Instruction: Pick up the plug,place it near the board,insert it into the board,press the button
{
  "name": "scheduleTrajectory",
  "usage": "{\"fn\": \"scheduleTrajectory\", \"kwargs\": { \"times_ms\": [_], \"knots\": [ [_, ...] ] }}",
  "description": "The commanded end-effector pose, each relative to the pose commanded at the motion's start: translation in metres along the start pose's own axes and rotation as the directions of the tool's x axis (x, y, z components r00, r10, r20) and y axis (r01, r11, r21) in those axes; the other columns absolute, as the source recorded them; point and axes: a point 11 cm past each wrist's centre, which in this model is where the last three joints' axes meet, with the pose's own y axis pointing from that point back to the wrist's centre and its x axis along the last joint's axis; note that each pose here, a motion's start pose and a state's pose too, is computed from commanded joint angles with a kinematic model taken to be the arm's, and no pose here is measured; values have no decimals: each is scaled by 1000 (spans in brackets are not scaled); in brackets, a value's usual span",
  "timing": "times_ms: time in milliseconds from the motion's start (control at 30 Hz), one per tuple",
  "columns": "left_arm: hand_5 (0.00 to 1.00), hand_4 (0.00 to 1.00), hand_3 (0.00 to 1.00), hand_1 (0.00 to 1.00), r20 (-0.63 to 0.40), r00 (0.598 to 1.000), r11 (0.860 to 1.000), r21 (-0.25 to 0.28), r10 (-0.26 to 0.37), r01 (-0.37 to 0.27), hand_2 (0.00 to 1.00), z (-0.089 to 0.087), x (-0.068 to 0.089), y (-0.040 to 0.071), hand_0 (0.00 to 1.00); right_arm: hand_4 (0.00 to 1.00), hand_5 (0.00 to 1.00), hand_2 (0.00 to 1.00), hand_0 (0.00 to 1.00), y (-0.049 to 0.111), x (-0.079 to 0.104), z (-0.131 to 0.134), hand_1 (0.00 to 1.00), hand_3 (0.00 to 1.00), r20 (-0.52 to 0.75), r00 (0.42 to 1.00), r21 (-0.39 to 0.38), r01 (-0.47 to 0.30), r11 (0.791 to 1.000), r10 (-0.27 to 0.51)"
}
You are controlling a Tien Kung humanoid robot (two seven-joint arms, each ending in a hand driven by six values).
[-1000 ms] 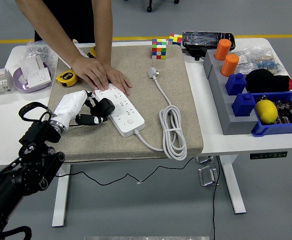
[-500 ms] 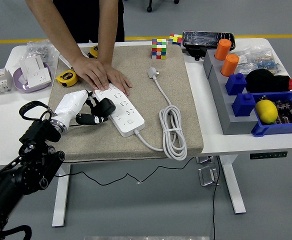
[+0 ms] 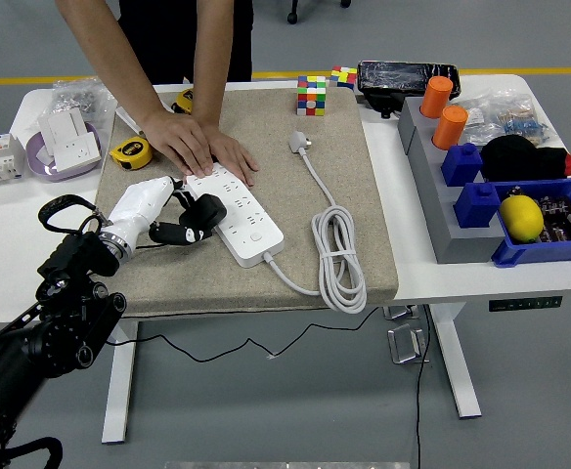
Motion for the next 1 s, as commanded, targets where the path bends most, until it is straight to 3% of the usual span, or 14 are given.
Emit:
{"fn": "scheduleTrajectory", "kwargs": {
  "times_ms": [167,200,567,600,767,800,967,1000],
  "knots": [
    [368,975,589,800,-3,1000,1000,0,0,0,713,0,1,0,690,998,987,755,806,0,1,0,772,779,2,1000,0,-1,1000,1],
    [415,998,757,830,-4,1000,1000,0,0,0,769,0,1,0,720,998,989,754,806,0,1,0,772,780,2,1000,-1,-1,1000,1],
    [424,998,775,840,-9,1000,1000,-3,-14,14,779,0,0,1,733,998,994,754,807,0,1,1,772,780,4,1000,-1,-3,1000,3],
    [528,998,800,859,-11,1000,1000,-5,-16,16,794,1,0,1,749,998,995,754,807,0,1,1,771,779,4,1000,-1,-3,1000,3],
    [528,998,800,859,-17,1000,1000,-15,-22,22,794,3,2,0,749,998,995,754,807,0,0,1,771,779,2,1000,-1,-3,1000,3],
    [636,998,825,881,-18,1000,1000,-16,-19,19,813,3,4,0,765,998,997,754,808,0,0,1,771,780,2,1000,-1,-2,1000,2],
    [636,998,825,881,-36,999,1000,-28,-5,4,813,6,9,1,765,998,997,754,808,0,0,2,771,780,1,1000,-2,-3,1000,3],
    [834,998,861,907,-40,999,1000,-30,-1,0,843,7,10,2,792,998,998,754,809,-1,0,2,771,780,1,1000,-3,-4,1000,4]
  ]
}}
